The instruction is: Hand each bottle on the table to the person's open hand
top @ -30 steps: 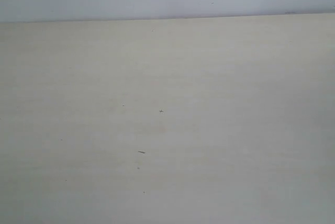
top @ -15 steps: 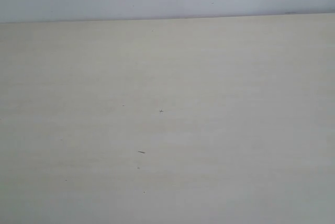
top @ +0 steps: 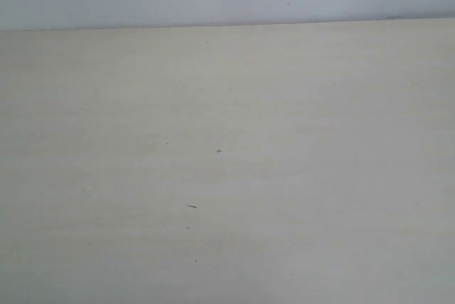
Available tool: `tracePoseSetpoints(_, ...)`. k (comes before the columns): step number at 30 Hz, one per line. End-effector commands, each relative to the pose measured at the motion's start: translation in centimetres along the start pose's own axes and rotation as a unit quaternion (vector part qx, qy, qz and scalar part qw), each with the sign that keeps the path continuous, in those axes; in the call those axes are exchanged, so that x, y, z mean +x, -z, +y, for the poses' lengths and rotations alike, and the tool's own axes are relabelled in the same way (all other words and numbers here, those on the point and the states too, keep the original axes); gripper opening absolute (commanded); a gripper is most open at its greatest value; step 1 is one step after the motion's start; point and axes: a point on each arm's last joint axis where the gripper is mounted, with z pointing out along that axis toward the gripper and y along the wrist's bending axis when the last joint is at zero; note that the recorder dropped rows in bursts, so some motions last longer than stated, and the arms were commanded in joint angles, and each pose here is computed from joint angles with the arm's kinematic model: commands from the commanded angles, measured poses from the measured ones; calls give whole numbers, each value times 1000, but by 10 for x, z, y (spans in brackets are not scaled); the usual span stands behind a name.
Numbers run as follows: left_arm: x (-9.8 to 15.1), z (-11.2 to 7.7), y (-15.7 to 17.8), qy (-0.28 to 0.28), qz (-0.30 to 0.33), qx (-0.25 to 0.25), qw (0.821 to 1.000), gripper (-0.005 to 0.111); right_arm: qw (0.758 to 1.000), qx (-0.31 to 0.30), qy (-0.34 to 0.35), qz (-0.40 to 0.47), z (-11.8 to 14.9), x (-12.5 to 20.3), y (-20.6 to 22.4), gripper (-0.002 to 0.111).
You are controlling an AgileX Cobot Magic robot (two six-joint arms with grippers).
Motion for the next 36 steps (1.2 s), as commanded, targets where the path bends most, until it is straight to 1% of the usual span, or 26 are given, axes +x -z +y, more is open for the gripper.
tracePoseSetpoints(1,1,0,0,3,-4,0,1000,0,1000,2,8,0,0,1,1,0)
tracePoseSetpoints(6,1,0,0,3,-4,0,1000,0,1000,-6,13,23,1,5,1,0)
tracePoseSetpoints(11,1,0,0,3,-4,0,1000,0,1000,-7,9,25,1,6,1,0)
tracePoseSetpoints(15,1,0,0,3,-4,0,1000,0,998,-18,19,54,3,11,2,0)
tracePoseSetpoints(19,1,0,0,3,-4,0,1000,0,998,-18,24,51,3,11,4,0)
tracePoseSetpoints(27,1,0,0,3,1,-1,1000,0,997,-17,67,46,3,10,4,0)
tracePoseSetpoints(36,1,0,0,3,1,-1,1000,0,997,-8,55,48,2,11,4,0)
